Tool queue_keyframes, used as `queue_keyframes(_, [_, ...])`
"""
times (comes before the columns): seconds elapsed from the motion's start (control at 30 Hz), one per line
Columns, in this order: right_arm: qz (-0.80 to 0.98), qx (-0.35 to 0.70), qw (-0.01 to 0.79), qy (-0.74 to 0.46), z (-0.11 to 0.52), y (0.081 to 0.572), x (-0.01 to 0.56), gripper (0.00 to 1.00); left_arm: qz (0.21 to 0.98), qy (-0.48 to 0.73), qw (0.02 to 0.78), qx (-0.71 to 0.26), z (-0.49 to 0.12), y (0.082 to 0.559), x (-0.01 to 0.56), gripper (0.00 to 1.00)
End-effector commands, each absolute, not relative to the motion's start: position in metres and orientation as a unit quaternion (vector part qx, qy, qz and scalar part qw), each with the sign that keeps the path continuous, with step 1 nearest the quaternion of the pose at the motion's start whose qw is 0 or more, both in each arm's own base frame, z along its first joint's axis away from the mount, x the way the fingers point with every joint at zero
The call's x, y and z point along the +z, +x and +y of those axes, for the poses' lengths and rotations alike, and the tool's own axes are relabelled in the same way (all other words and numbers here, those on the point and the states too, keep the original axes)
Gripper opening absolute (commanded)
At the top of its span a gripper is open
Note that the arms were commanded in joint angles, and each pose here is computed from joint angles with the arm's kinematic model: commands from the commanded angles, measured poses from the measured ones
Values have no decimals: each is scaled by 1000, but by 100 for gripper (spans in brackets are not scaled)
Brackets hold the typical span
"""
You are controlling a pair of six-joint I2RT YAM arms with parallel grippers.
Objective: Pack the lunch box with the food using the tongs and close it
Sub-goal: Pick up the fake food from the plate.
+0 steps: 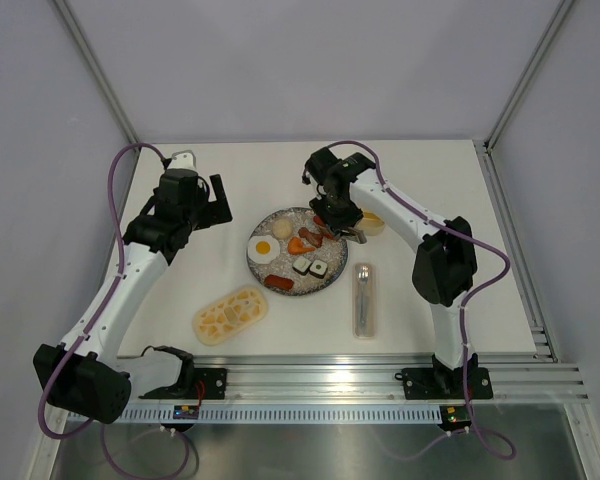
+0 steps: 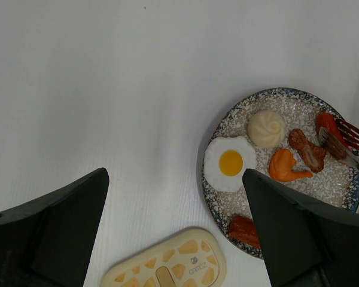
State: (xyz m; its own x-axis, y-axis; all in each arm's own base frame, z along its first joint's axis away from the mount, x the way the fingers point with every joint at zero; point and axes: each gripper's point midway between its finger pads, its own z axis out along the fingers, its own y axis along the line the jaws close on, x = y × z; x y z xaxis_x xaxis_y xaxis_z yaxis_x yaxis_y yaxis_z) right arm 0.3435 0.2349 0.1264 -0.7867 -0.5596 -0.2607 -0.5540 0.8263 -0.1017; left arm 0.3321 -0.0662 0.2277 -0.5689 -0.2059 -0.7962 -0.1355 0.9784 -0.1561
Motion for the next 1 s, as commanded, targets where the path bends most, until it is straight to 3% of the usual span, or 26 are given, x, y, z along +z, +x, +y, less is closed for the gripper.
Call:
queue_keyframes(0.0, [937, -4, 162, -310, 245, 350, 137, 48, 872, -104, 477, -34, -61, 334, 243, 99])
queue_keyframes(0.13, [937, -6, 163, -309, 245, 350, 138, 45, 872, -103, 477, -34, -60, 333, 243, 99])
queue_keyframes(0.27, [936, 0, 173, -307, 245, 350, 147, 30, 871, -103, 478, -34, -60, 332, 243, 99])
queue_keyframes(0.37, [935, 14, 185, -303, 248, 348, 159, 28, 871, -103, 479, -36, -61, 332, 244, 99])
queue_keyframes(0.57, [931, 39, 212, -294, 252, 345, 182, 10, 870, -105, 480, -42, -62, 332, 245, 99])
queue_keyframes(0.97, [927, 53, 247, -279, 253, 345, 205, 5, 871, -103, 478, -48, -65, 329, 245, 99])
